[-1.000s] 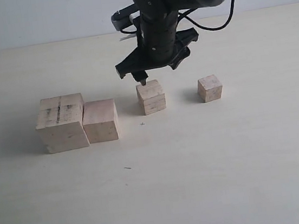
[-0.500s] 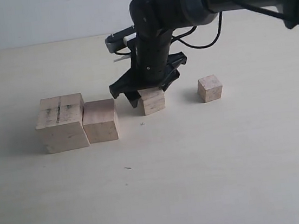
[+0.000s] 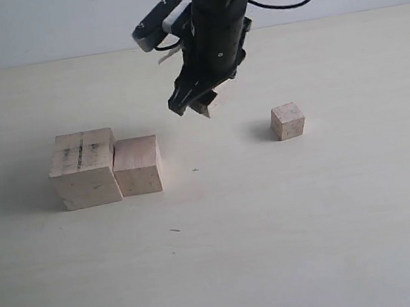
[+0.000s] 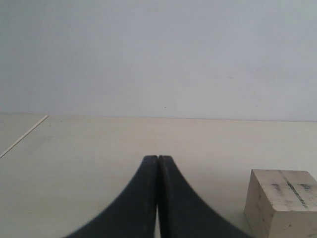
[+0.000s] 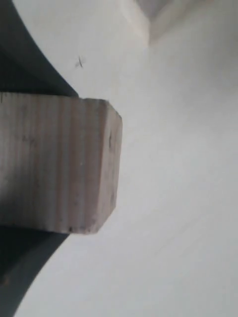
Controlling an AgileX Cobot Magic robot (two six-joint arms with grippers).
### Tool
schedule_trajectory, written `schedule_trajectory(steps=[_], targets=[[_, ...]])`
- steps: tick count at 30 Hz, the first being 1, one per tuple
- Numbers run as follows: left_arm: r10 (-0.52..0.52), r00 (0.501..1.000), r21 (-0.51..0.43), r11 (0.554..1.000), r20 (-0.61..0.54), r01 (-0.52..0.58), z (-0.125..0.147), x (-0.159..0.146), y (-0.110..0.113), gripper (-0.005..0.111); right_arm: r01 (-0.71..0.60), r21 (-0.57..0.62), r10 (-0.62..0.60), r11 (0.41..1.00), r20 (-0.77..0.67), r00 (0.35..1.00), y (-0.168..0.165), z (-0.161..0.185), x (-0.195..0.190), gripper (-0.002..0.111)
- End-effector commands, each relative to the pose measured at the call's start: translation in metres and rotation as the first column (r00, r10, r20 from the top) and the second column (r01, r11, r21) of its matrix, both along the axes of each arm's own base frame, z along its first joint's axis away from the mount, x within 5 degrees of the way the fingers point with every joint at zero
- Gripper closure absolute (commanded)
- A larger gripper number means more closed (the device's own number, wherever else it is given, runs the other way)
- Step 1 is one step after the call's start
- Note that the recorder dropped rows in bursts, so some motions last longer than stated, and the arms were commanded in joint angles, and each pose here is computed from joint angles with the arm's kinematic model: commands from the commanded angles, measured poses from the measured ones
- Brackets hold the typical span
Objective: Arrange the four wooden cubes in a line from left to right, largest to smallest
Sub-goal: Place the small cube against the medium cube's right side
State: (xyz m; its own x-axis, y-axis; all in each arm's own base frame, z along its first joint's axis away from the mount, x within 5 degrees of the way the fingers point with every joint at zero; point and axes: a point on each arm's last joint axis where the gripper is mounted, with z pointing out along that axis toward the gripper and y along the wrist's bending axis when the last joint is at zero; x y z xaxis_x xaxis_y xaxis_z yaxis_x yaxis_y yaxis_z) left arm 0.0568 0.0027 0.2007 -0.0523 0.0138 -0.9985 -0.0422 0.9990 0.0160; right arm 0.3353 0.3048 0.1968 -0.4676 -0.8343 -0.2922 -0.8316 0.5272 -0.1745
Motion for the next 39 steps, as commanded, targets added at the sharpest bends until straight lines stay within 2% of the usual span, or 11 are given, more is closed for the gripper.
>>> schedule_trajectory(steps=[1, 3, 4, 10, 16, 22, 26, 35, 39], targets=[[0.001, 1.000, -0.007, 1.000, 0.009, -0.001, 0.001, -0.001, 0.000, 0.104, -0.406, 0.089, 0.413, 0.910, -0.075, 0.908, 0.013, 0.005, -0.019, 0.108], [0.001, 1.000, -0.007, 1.000, 0.009, -0.001, 0.001, -0.001, 0.000, 0.104, -0.538, 0.112, 0.549, 0.835, -0.116, 0.828, 0.015, 0.000, -0.026, 0.108], [0.001, 1.000, -0.007, 1.000, 0.009, -0.001, 0.001, -0.001, 0.000, 0.104, -0.560, 0.128, 0.574, 0.819, -0.140, 0.807, 0.016, -0.002, -0.029, 0.108], [0.001, 1.000, -0.007, 1.000, 0.009, -0.001, 0.001, -0.001, 0.000, 0.104, -0.561, 0.094, 0.567, 0.823, -0.197, 0.800, 0.015, -0.023, -0.026, 0.108], [0.001, 1.000, -0.007, 1.000, 0.009, -0.001, 0.001, -0.001, 0.000, 0.104, -0.640, 0.063, 0.633, 0.766, -0.246, 0.734, 0.015, -0.050, -0.025, 0.108], [0.001, 1.000, -0.007, 1.000, 0.009, -0.001, 0.001, -0.001, 0.000, 0.104, -0.697, 0.072, 0.694, 0.713, -0.212, 0.688, 0.020, -0.067, -0.022, 0.108], [0.001, 1.000, -0.007, 1.000, 0.009, -0.001, 0.001, -0.001, 0.000, 0.104, -0.736, 0.146, 0.751, 0.661, -0.115, 0.650, 0.030, -0.066, -0.022, 0.108], [0.001, 1.000, -0.007, 1.000, 0.009, -0.001, 0.001, -0.001, 0.000, 0.104, -0.747, 0.117, 0.755, 0.655, -0.055, 0.653, 0.032, -0.066, -0.017, 0.108], [0.001, 1.000, -0.007, 1.000, 0.009, -0.001, 0.001, -0.001, 0.000, 0.104, -0.777, 0.102, 0.783, 0.622, -0.057, 0.619, 0.032, -0.076, -0.016, 0.108]])
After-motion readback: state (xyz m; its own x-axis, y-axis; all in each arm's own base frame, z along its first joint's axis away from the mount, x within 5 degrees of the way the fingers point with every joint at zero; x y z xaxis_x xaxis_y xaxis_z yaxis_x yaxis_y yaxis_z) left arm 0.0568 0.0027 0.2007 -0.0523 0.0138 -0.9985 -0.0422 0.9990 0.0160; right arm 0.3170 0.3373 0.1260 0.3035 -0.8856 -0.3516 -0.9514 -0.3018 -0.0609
